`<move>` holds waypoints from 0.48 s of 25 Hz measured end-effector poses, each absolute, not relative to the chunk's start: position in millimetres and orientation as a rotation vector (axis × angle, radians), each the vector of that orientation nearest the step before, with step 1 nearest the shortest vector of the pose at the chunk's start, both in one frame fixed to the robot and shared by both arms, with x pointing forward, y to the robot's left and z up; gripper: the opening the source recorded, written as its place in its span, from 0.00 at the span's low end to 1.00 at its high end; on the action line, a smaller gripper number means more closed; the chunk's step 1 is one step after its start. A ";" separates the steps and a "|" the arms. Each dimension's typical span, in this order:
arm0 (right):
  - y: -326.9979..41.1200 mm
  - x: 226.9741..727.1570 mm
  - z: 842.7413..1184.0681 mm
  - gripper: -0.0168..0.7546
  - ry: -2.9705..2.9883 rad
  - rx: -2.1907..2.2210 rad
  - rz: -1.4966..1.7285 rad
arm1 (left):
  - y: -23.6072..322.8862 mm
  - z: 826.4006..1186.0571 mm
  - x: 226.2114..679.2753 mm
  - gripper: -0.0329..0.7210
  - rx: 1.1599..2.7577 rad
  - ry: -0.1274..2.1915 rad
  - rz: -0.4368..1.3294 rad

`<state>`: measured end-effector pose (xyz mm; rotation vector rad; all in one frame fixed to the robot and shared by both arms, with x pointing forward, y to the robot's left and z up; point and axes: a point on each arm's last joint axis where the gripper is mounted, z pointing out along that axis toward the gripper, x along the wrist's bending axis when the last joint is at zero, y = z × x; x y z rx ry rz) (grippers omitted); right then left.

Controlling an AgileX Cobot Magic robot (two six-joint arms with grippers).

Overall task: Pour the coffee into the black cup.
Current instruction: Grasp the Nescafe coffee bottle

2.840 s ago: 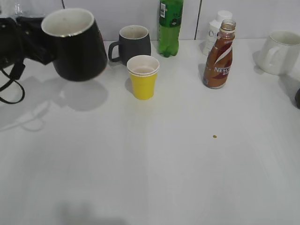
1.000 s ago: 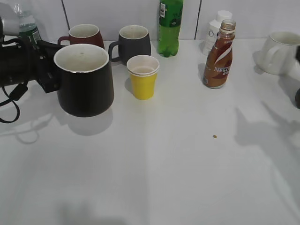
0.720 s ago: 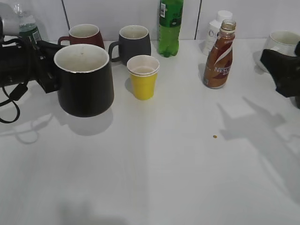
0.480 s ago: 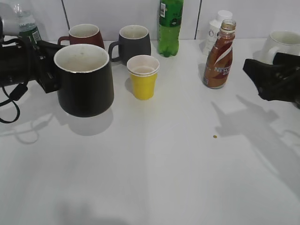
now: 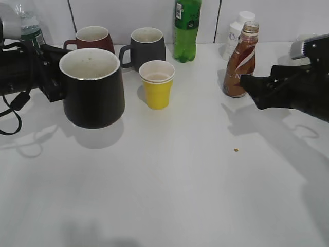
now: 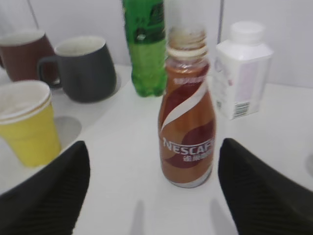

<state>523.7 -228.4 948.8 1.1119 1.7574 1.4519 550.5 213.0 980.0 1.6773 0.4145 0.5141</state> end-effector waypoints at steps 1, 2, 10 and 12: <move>-227.7 528.4 944.7 0.90 1.766 1.119 1.447 | 213.0 980.0 550.5 0.09 1.677 0.415 0.514; -227.1 532.2 941.4 0.90 1.773 1.125 1.444 | 213.0 980.0 550.5 0.09 1.677 0.415 0.514; -225.9 566.8 912.5 0.90 1.775 1.199 1.399 | 213.0 980.0 550.5 0.09 1.677 0.415 0.514; -225.0 575.9 906.0 0.90 1.780 1.195 1.388 | 213.0 980.2 550.4 0.09 1.677 0.414 0.515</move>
